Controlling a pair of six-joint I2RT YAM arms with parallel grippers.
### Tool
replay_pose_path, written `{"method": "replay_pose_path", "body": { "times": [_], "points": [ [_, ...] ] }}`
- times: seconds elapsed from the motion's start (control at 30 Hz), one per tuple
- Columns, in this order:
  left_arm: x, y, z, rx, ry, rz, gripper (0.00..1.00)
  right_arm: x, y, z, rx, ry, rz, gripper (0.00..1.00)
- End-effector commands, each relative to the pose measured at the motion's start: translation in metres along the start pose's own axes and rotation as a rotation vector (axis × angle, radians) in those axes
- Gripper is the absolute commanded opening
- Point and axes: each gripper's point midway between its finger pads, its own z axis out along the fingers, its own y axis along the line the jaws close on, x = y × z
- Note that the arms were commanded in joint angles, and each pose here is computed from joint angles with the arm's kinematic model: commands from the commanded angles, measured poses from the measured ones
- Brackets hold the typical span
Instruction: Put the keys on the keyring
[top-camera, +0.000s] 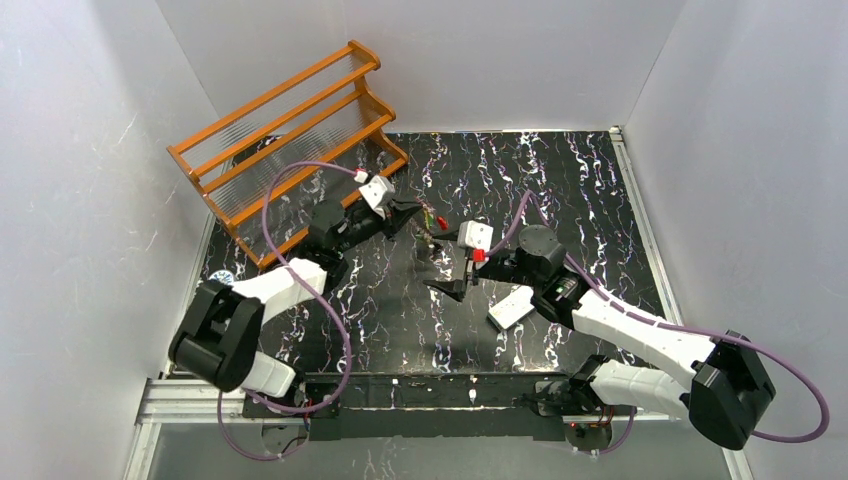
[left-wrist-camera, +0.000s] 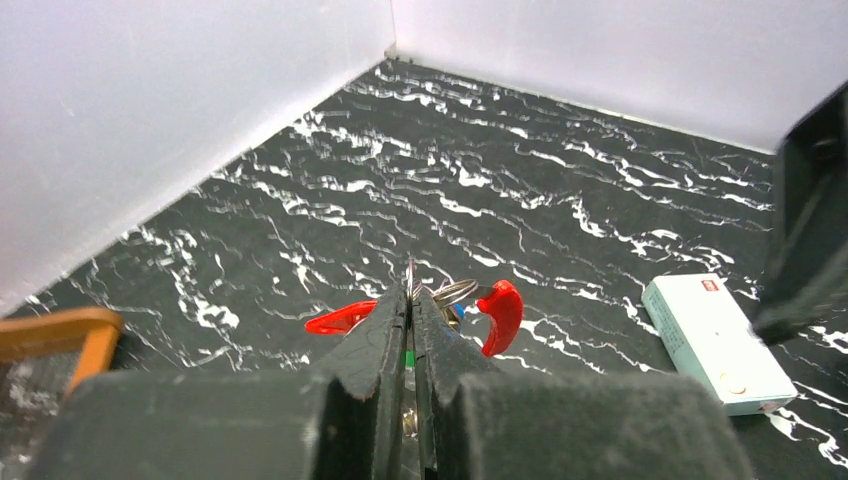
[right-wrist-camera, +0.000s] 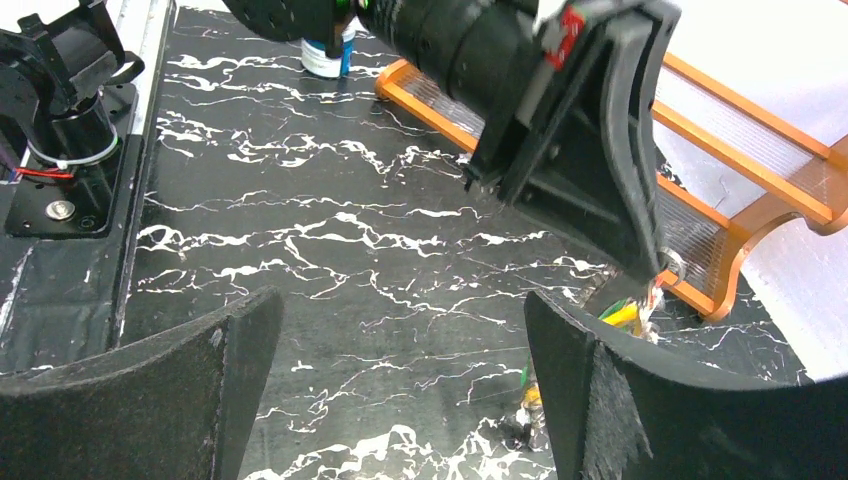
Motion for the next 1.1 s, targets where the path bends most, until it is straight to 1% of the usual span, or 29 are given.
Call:
{"method": "replay_pose_path", "body": {
  "times": [0.0, 0.07, 0.13, 0.23, 0.4, 0.6, 0.7, 0.77, 0.83, 0.9, 0.93, 0.97, 1.03, 1.07],
  "points": [
    [0.009, 0.003, 0.006, -0.027, -0.061, -0.005, 0.0, -0.007, -0.001, 0.002, 0.009, -0.039, -0.005, 0.99],
    [0.03, 0.001, 0.001, -0.04, -0.054, -0.023, 0.0, -0.005, 0.0, 0.003, 0.004, -0.036, 0.001, 0.99],
    [0.055, -0.006, -0.008, -0.046, -0.018, -0.054, 0.0, -0.005, 0.002, 0.003, -0.004, -0.041, 0.004, 0.99],
    [0.074, -0.017, -0.02, -0.05, 0.013, -0.079, 0.0, -0.005, 0.006, 0.003, -0.023, -0.048, 0.006, 0.99],
    [0.085, -0.03, -0.041, -0.066, 0.038, -0.09, 0.0, -0.004, 0.008, 0.005, -0.037, -0.048, 0.015, 0.99],
    [0.085, -0.037, -0.061, -0.096, 0.035, -0.111, 0.0, -0.005, 0.008, 0.008, -0.05, -0.056, 0.022, 0.99],
    [0.083, -0.042, -0.066, -0.09, 0.028, -0.124, 0.02, -0.006, 0.009, 0.008, -0.053, -0.06, 0.025, 0.99],
    [0.082, -0.045, -0.07, -0.088, 0.025, -0.14, 0.06, -0.006, 0.009, 0.009, -0.056, -0.062, 0.026, 0.99],
    [0.081, -0.047, -0.074, -0.091, 0.02, -0.152, 0.12, -0.005, 0.008, 0.009, -0.051, -0.058, 0.028, 0.99],
    [0.08, -0.047, -0.078, -0.109, 0.014, -0.172, 0.23, -0.003, 0.008, 0.009, -0.05, -0.055, 0.031, 0.99],
    [0.078, -0.048, -0.079, -0.111, 0.009, -0.181, 0.31, -0.003, 0.008, 0.009, -0.049, -0.055, 0.031, 0.99],
    [0.076, -0.049, -0.081, -0.111, 0.006, -0.188, 0.42, -0.002, 0.008, 0.01, -0.049, -0.057, 0.033, 0.99],
    [0.07, -0.049, -0.082, -0.12, -0.006, -0.209, 0.59, -0.002, 0.007, 0.01, -0.042, -0.061, 0.038, 0.99],
    [0.067, -0.05, -0.083, -0.122, -0.013, -0.214, 0.71, -0.003, 0.005, 0.011, -0.034, -0.062, 0.043, 0.99]
  ]
}}
